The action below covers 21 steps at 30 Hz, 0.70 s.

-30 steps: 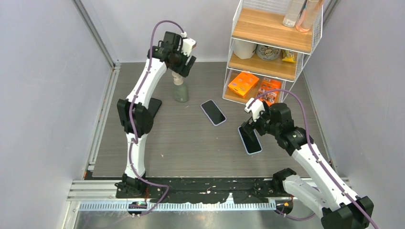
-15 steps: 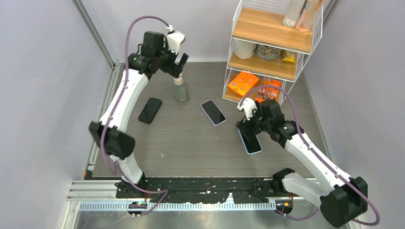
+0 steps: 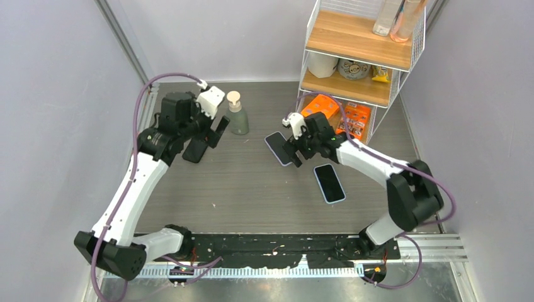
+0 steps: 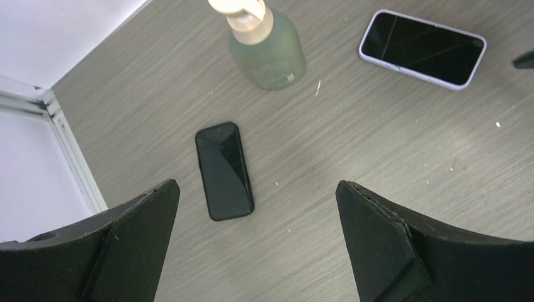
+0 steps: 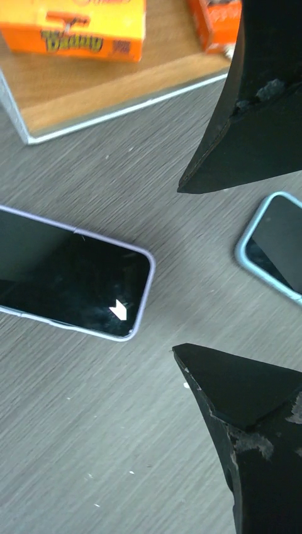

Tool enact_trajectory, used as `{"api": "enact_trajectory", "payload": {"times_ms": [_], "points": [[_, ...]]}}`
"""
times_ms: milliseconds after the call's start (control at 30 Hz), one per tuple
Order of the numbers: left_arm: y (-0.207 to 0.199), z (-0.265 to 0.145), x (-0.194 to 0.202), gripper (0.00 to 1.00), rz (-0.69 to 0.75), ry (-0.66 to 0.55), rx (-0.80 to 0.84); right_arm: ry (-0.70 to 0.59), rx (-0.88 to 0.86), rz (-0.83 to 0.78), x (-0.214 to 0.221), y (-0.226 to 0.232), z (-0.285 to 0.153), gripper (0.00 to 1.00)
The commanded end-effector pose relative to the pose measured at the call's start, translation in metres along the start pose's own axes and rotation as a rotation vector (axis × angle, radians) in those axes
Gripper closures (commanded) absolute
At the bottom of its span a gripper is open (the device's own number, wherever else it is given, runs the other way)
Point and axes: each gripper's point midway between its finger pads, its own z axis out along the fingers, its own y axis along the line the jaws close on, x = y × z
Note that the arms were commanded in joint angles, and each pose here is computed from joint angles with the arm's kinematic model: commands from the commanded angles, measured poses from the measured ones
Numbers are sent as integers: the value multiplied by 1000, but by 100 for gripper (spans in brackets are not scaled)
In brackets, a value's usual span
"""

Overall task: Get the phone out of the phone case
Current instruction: Pick up the phone at the center of the board.

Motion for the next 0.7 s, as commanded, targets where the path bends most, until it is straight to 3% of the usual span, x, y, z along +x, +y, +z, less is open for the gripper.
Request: {"api": "enact_trajectory", "payload": {"times_ms": [0, 333, 667], "points": [[-1, -18, 4, 1, -4, -53, -26, -60, 3, 62, -36, 0, 28, 5], [-13, -22, 27, 0, -22, -24, -1, 91, -59, 145, -23, 9, 85, 5], [-18, -13, 31, 1, -34, -24, 27, 161, -73, 157, -10, 15, 101, 5]]}}
